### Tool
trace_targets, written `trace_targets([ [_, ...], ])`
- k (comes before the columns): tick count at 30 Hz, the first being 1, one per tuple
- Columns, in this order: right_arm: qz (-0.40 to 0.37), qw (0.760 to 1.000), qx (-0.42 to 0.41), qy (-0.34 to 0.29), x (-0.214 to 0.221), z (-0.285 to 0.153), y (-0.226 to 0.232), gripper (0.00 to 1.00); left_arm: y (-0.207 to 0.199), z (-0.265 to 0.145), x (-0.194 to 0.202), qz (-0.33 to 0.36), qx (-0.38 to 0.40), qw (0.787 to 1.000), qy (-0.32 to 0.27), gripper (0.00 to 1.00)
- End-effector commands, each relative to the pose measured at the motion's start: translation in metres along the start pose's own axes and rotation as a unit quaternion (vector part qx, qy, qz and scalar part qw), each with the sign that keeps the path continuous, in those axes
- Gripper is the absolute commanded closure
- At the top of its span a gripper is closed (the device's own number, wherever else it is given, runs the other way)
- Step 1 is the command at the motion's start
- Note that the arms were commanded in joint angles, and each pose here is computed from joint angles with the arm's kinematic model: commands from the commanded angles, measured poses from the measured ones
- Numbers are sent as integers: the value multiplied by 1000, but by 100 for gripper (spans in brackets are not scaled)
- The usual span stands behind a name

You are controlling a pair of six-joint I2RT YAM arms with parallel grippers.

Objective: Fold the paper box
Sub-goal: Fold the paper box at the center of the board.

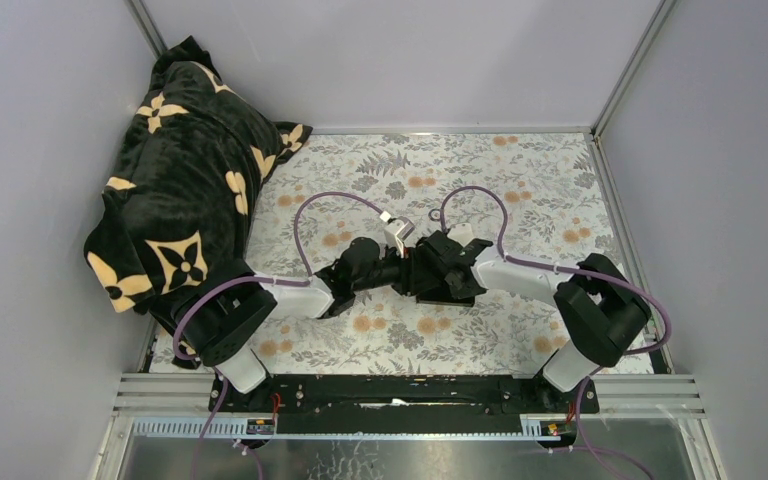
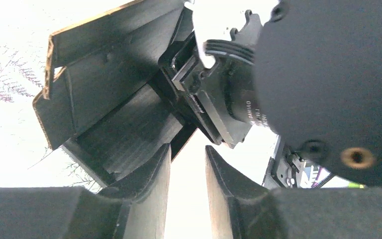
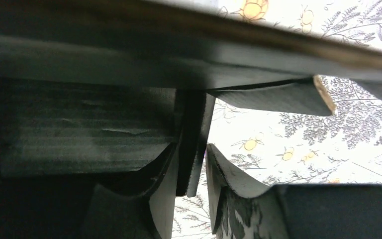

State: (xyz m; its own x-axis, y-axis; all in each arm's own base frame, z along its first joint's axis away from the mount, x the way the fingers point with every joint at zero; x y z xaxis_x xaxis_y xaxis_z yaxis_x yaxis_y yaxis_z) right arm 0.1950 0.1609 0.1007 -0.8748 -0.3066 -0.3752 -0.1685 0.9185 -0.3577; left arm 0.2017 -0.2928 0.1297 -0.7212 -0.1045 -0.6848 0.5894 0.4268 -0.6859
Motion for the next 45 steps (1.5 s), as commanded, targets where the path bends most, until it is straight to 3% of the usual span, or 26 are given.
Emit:
trace_targets([
  [1, 21, 998, -55, -35, -9, -12, 5, 66, 1, -2, -3, 5, -11, 1000, -8, 63],
  [5, 41, 996, -71, -33, -10, -11, -1, 62, 1, -2, -4, 7, -11, 1000, -8, 63],
  [17, 72, 994, -83, -13, -6, 2, -10, 62, 0, -2, -5, 10, -10, 1000, -8, 64],
  [21, 74, 994, -84, -12, -6, 3, -10, 69, 0, -2, -4, 10, -10, 1000, -8, 64],
  [34, 80, 993, -82, -17, -9, 2, -10, 77, 3, -2, -1, 8, -10, 1000, -5, 65],
  [45, 85, 993, -79, -23, -10, -1, -12, 69, 4, -1, 1, 6, -9, 1000, -3, 65],
])
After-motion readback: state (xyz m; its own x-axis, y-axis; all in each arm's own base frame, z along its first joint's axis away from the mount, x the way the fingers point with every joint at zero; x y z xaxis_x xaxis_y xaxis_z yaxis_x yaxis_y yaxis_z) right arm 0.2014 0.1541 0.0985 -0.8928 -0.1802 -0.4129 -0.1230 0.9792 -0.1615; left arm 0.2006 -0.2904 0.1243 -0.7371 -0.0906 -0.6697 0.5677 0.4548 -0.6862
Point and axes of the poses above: each gripper's point midway between its finger pads, its own z axis out along the fingers, its own y axis along the line the jaws close on, x = y × z, the point moved 9 cm from there along -z, back along the fingers, and after that the axes turned 6 degrees about -z, right-handed, at the moved point
